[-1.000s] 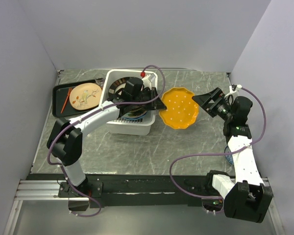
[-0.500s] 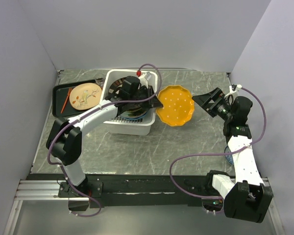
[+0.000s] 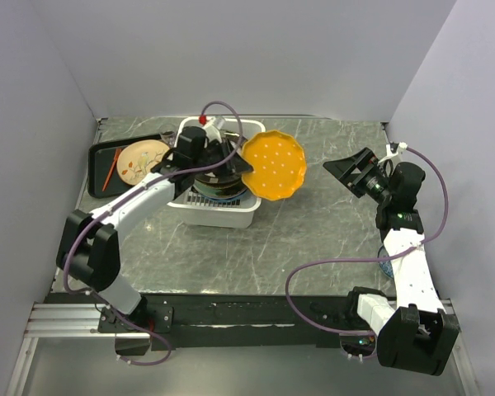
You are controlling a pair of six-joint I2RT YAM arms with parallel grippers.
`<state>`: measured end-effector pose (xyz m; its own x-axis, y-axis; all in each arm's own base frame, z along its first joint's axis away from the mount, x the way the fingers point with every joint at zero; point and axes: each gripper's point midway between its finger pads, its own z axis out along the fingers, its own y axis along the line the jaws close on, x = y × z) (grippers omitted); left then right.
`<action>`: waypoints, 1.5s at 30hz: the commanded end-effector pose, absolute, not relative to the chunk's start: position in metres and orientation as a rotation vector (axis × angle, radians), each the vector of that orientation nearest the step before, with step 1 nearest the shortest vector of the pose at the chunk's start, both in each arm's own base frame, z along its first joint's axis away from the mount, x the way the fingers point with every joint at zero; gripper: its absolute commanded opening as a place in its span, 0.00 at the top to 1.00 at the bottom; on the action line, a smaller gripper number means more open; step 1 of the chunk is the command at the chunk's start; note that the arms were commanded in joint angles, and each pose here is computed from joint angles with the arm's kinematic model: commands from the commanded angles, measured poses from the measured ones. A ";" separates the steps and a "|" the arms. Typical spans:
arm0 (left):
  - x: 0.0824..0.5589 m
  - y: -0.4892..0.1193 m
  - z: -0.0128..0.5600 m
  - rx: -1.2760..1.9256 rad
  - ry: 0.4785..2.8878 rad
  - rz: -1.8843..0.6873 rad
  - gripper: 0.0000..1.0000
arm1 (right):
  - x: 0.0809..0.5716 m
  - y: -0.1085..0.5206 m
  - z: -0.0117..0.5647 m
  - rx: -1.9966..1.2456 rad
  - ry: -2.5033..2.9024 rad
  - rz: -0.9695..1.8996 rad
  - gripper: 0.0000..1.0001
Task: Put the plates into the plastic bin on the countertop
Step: Place the plate in the plastic bin.
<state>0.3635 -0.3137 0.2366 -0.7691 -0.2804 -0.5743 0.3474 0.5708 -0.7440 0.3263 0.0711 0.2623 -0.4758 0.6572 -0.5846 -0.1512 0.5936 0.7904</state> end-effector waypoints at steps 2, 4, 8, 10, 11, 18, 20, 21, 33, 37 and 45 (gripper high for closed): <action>0.365 -0.296 0.335 0.098 1.806 -1.337 0.99 | 0.331 0.072 0.291 0.340 1.756 1.002 0.00; 0.365 -0.288 0.338 0.085 1.793 -1.337 0.99 | 0.330 0.072 0.291 0.338 1.755 1.003 0.00; 0.370 -0.267 0.342 0.045 1.766 -1.319 0.99 | 0.331 0.072 0.289 0.340 1.757 1.007 0.00; 0.368 -0.260 0.345 0.031 1.746 -1.325 0.99 | 0.332 0.072 0.289 0.342 1.755 1.007 0.00; 0.371 -0.255 0.345 0.012 1.742 -1.322 0.99 | 0.331 0.072 0.290 0.342 1.754 1.007 0.00; 0.375 -0.233 0.344 -0.049 1.723 -1.296 0.99 | 0.332 0.070 0.287 0.354 1.767 0.994 0.00; 0.377 -0.228 0.344 -0.058 1.720 -1.292 0.99 | 0.332 0.070 0.287 0.356 1.767 0.996 0.00; 0.377 -0.227 0.342 -0.061 1.725 -1.293 0.99 | 0.333 0.070 0.287 0.356 1.769 0.995 0.00; 0.391 -0.205 0.324 -0.142 1.754 -1.273 0.99 | 0.335 0.069 0.283 0.364 1.776 0.993 0.00; 0.396 -0.200 0.317 -0.169 1.767 -1.262 0.99 | 0.335 0.069 0.282 0.363 1.779 0.991 0.00; 0.401 -0.190 0.303 -0.217 1.785 -1.251 0.99 | 0.336 0.069 0.279 0.367 1.787 0.991 0.00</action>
<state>0.3969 -0.1871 0.2398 -0.6580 -0.5594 -0.5041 0.1586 0.5515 -0.8190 0.3302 0.0694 0.2559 -0.4829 0.6619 -0.5732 -0.1298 0.5933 0.7945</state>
